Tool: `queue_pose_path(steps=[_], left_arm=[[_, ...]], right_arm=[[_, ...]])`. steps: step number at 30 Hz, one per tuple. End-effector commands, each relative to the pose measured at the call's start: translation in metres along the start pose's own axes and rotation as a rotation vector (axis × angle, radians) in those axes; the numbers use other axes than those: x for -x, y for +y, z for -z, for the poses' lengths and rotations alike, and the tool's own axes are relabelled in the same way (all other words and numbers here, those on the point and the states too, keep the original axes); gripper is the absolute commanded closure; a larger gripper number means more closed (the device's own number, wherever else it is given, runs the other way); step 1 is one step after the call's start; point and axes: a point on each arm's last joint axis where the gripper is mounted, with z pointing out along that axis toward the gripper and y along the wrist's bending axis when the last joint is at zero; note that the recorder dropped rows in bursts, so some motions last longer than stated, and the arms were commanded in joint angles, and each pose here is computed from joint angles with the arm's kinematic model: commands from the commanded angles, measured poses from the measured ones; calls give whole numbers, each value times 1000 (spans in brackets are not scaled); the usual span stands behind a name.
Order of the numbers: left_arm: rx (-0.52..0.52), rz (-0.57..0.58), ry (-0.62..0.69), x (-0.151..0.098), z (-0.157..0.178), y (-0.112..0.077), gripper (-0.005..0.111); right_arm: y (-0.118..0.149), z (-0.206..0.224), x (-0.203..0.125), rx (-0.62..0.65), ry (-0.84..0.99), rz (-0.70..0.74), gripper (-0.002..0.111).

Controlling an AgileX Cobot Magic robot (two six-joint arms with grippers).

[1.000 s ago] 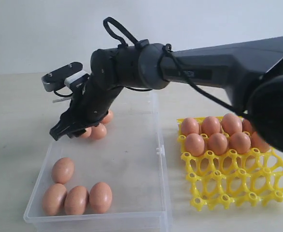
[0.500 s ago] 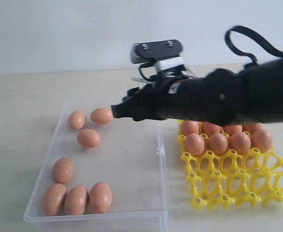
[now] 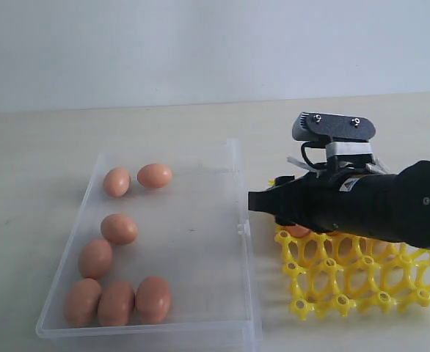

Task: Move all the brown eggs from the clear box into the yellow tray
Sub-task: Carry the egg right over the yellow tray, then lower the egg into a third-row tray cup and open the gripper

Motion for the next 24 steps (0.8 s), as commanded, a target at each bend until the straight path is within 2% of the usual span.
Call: queue_pose_path(steps=[1,12,24], left_arm=[[-4,5,-17,3,0,0,107],[-4,5,-17,3,0,0,107],[-4,5,-17,3,0,0,107]], right_arm=[[-7,3,-5,-18,6,-25,108],[-24,6,-26,-78,40,-62,108],[-25,6,-26,-82,31,-63,108]])
